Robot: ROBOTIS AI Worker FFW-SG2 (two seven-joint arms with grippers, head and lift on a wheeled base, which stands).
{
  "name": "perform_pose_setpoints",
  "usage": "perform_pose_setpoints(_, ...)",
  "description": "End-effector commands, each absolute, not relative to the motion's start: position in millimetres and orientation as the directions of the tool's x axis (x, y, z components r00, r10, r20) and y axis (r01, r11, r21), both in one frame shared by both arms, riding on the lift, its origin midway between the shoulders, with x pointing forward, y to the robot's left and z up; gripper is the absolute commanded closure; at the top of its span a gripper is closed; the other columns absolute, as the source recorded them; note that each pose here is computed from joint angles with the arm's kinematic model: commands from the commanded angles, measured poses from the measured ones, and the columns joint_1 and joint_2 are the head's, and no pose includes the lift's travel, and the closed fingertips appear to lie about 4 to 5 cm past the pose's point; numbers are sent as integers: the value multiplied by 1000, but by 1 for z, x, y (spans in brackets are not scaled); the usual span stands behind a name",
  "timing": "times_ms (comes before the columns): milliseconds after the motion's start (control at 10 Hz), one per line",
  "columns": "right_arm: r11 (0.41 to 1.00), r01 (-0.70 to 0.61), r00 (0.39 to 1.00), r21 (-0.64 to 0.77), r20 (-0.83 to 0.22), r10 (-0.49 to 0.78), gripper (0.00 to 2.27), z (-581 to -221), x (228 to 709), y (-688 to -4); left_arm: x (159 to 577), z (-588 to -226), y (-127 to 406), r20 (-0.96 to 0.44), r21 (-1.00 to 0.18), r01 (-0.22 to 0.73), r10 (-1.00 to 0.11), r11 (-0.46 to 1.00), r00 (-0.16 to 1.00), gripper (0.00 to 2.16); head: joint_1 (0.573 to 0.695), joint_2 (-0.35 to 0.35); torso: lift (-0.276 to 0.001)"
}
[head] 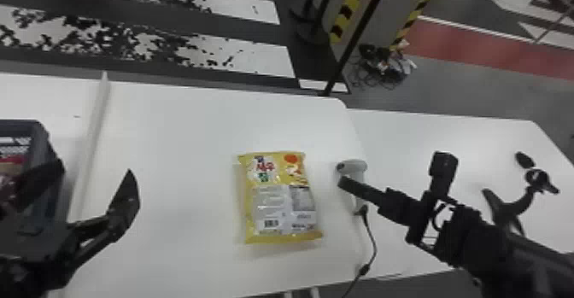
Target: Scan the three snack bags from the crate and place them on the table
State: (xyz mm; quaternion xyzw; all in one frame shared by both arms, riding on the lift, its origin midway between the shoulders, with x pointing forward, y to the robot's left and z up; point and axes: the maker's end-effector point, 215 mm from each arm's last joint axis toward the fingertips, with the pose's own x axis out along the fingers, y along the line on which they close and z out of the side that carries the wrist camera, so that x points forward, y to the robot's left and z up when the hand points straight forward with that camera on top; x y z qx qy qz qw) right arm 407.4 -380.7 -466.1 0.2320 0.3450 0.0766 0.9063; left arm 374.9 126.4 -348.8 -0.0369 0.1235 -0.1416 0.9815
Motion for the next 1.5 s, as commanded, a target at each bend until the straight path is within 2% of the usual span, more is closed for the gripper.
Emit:
perform_pose_setpoints(0, 788, 37, 676, 615, -596, 434, 127, -463, 378, -349, 376, -349, 127, -232, -106, 268, -286, 958, 930, 49, 695, -350, -62)
perform_pose_setpoints(100, 764, 34, 652, 644, -593, 471, 127, -466, 370, -337, 377, -349, 127, -230, -105, 268, -286, 958, 930, 49, 695, -336, -62)
perform_pose_setpoints(200, 753, 31, 654, 657, -583, 482, 130, -476, 369, -328, 379, -350, 128, -231, -102, 266, -283, 959, 931, 49, 695, -325, -62)
perform_pose_setpoints(400, 799, 5, 696, 601, -576, 429, 130, -499, 390, -332, 381, -353, 128, -233, -101, 268, -285, 958, 930, 49, 695, -298, -62)
perform_pose_setpoints(800, 859, -42, 718, 510, -583, 381, 130, -534, 426, -333, 387, -359, 135, -238, -100, 260, -277, 960, 931, 49, 695, -283, -62)
perform_pose_setpoints(1200, 825, -53, 633, 563, -620, 464, 151, -554, 419, -298, 394, -363, 139, -241, -105, 256, -274, 961, 931, 49, 695, -244, -62)
perform_pose_setpoints(1300, 804, -66, 613, 591, -611, 500, 842, -554, 420, -292, 396, -363, 138, -241, -108, 258, -277, 960, 930, 49, 695, -230, -62)
perform_pose_setpoints(1400, 800, -58, 586, 597, -629, 511, 2091, -557, 419, -290, 398, -364, 138, -240, -111, 258, -278, 960, 930, 49, 695, -215, -62)
